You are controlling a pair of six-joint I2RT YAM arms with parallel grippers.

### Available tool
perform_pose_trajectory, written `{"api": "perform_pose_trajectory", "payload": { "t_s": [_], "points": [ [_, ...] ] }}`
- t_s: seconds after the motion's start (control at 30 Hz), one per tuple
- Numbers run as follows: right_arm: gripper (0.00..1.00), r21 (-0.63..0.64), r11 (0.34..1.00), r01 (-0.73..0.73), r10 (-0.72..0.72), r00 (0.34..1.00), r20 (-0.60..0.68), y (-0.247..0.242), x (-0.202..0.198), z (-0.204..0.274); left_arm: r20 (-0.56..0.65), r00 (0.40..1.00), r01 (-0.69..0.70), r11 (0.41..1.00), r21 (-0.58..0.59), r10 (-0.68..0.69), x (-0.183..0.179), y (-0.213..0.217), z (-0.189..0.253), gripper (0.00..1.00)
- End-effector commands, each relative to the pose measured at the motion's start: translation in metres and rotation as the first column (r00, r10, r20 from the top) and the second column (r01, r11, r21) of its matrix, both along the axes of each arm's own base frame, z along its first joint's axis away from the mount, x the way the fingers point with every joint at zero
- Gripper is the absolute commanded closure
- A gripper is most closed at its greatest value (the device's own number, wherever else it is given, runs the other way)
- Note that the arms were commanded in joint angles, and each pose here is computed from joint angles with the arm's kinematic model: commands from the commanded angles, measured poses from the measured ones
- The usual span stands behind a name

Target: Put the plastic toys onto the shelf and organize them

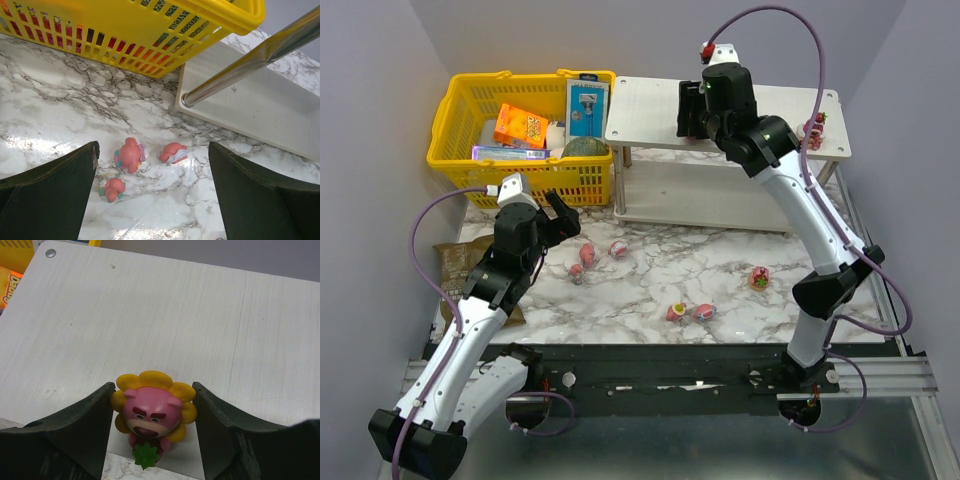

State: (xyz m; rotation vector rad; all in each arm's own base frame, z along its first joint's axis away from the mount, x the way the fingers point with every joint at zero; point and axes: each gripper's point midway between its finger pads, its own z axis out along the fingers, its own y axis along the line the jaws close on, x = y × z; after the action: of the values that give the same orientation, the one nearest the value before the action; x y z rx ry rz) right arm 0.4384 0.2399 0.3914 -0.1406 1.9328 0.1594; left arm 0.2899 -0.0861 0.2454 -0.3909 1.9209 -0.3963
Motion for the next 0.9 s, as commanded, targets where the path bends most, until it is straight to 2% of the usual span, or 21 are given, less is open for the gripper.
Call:
{"api": "perform_pose_trajectory", "payload": {
  "t_s": [0.0,0.27,0.87],
  "points": [
    [0.32,0.0,1.0,0.019,-0.019,1.0,0.008,-0.009,-0.005,-0.001,-0.003,1.0,-0.018,1.0,0.025,0.018,0.0,0.005,-0.001,0.01],
    [0.34,0.05,0.998,0.024,-0.031,0.991,0.13,-0.017,-0.011,0.012,-0.005,1.0,-0.018,1.0,0.025,0.018,0.0,0.005,-0.001,0.01],
    [0.34,0.05,0.997,0.061,-0.071,0.967,0.247,-0.014,0.001,0.014,-0.009,1.0,-0.018,0.999,0.029,0.018,-0.001,0.005,-0.003,0.01]
  ]
}}
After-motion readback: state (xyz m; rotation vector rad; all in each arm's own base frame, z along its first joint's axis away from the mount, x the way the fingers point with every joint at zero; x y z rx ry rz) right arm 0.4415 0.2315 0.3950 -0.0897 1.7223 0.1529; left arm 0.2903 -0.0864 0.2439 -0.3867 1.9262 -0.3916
